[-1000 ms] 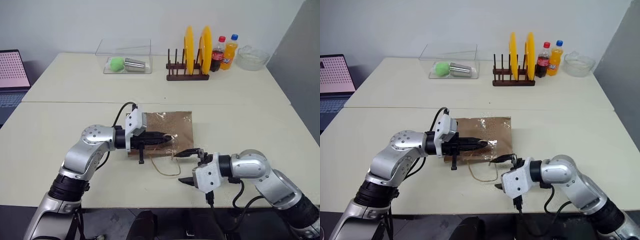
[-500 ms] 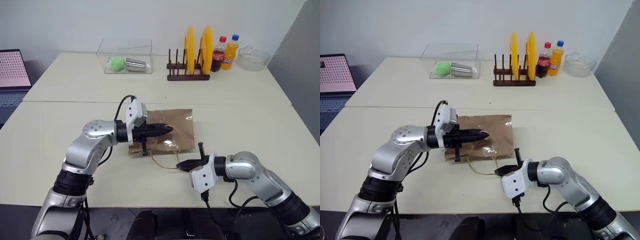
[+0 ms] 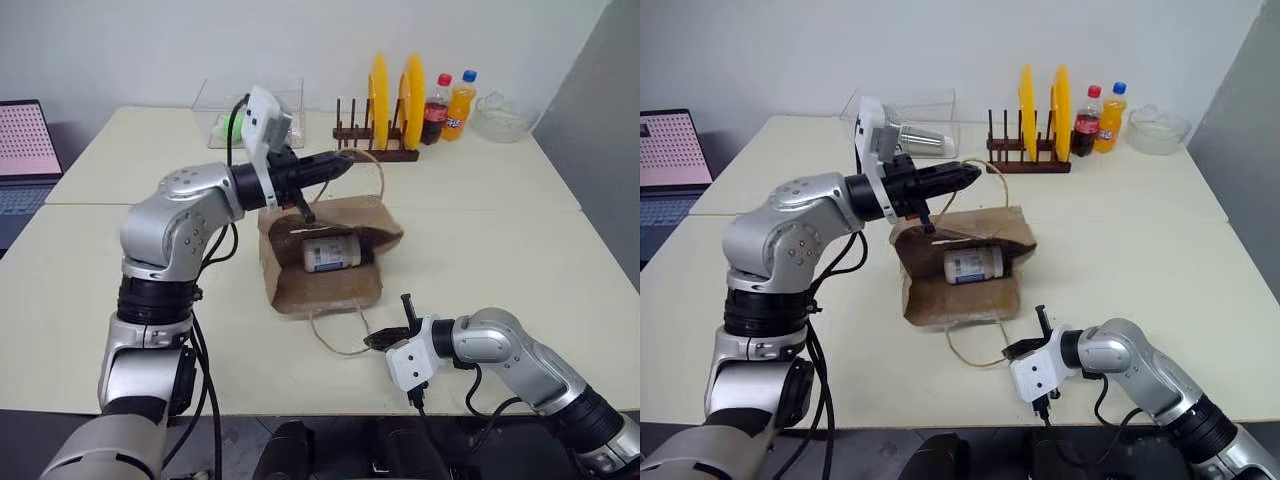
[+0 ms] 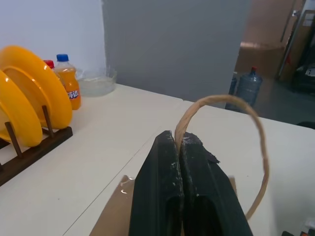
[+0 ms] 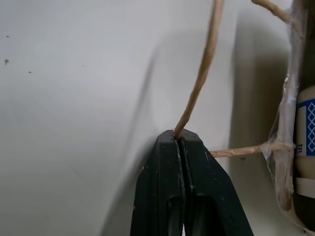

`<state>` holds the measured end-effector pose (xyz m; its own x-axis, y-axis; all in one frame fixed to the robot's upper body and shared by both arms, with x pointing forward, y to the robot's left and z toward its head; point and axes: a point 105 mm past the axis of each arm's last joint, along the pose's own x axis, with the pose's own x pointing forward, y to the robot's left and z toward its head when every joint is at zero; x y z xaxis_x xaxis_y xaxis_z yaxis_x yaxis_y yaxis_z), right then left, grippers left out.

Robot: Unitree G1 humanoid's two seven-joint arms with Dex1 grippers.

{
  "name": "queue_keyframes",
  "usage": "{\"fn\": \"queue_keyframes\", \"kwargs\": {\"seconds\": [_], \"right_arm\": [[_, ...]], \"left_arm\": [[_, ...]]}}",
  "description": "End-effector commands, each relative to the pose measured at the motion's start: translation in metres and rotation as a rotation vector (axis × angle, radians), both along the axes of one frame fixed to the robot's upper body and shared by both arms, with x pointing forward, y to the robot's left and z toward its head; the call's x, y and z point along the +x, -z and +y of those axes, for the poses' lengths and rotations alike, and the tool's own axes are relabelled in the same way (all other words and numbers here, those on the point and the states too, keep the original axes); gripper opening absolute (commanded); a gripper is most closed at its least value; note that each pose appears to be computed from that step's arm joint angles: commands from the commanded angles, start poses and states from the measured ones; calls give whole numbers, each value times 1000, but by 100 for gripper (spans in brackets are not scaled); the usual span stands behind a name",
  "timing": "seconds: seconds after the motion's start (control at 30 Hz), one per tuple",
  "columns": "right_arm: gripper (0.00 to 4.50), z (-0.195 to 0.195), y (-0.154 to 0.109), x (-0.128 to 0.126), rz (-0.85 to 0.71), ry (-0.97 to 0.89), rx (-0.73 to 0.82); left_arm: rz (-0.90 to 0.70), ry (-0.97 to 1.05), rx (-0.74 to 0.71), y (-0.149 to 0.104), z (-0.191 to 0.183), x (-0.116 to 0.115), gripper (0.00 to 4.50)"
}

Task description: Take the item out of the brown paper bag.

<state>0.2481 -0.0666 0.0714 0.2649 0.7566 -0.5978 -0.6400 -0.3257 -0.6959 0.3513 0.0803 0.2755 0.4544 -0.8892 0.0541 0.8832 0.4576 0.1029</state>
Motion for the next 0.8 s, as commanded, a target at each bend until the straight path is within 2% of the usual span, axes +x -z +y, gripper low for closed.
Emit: {"fn": "queue_keyframes", "kwargs": {"seconds": [0.03, 0.13, 0.23, 0.33, 0.5, 0.6, 0.7, 0.8], "right_arm": [[3, -8, 19, -11, 77, -12, -87], [3, -5, 11, -9, 73, 14, -37], [3, 0, -6, -7, 95, 45, 55], [60, 2, -22, -10, 168, 92, 140], [220, -7, -52, -21, 335, 146, 223], [220, -18, -99, -22, 389, 175, 332], [220, -23, -118, -27, 445, 192, 372], [220, -16, -136, -19, 422, 204, 446]], "left_arm": [[-45, -1, -41, -23, 2, -1, 0], [-58, 19, -47, -27, 1, -3, 0], [-65, 70, -18, -21, 0, -12, 0], [-47, 113, 1, -14, -1, -19, 0], [-20, 150, 4, -7, -3, -26, 0], [-12, 152, 5, -5, -2, -26, 0], [-10, 148, 1, -5, -1, -24, 0], [-9, 144, -6, -6, 0, -23, 0]]}}
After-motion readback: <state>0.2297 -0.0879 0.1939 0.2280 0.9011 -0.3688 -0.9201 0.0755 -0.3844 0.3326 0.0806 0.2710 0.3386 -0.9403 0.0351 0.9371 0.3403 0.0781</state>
